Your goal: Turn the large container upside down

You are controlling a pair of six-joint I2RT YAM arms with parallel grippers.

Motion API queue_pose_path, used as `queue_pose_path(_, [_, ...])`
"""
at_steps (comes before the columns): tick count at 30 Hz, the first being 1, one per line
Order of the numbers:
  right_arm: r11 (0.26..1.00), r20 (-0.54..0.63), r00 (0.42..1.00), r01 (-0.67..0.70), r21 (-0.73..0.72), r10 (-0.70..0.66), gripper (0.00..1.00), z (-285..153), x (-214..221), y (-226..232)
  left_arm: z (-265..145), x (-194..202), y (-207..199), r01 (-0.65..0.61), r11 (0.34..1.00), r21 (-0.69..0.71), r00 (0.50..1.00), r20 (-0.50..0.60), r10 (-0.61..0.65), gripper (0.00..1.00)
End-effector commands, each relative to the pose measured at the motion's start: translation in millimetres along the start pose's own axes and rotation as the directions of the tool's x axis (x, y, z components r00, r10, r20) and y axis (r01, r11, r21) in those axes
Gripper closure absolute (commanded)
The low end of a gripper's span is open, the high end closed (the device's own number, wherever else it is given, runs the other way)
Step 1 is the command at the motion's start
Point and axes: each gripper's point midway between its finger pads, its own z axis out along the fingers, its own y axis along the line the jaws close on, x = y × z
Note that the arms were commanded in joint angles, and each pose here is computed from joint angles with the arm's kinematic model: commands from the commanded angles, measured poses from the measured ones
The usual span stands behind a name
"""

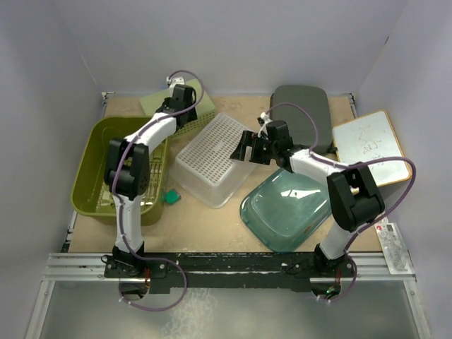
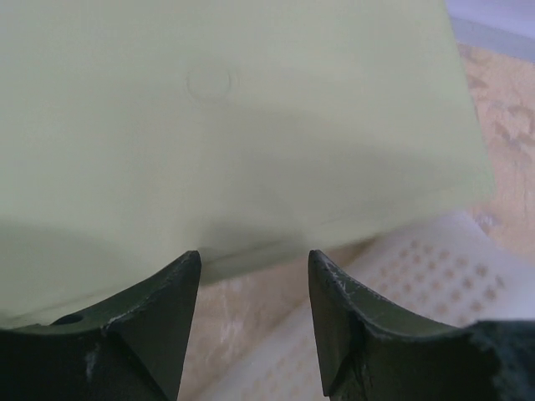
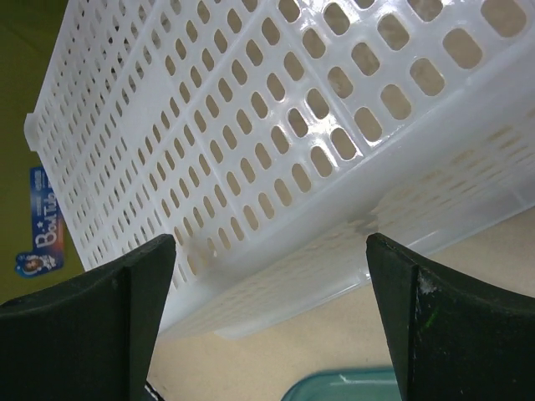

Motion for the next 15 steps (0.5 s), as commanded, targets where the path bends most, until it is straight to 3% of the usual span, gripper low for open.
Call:
queue_pose_path(1, [0.994, 0.069, 0.994, 0.085, -0.067, -0.08, 0.03, 10.2, -35.8, 22.3, -33.0, 30.0, 10.4, 0.052, 0.997, 0.055, 0.996, -0.081, -0.048, 0.48])
queue_pose_path(8, [0.994, 0.051, 0.995, 0.089, -0.059, -0.086, 0.03, 28.4, -38.9, 16.9, -71.0, 76.9, 15.5, 0.058, 0.993, 0.1, 0.985, -0.166, -0.041, 0.5])
queue_pose_path(15, [0.991, 0.042, 0.992, 0.121, -0.065, -0.118, 0.04, 23.1, -43.9, 23.2, -128.9, 13.6, -12.1, 0.054, 0.983, 0.178, 0.997, -0.056, -0.044, 0.5])
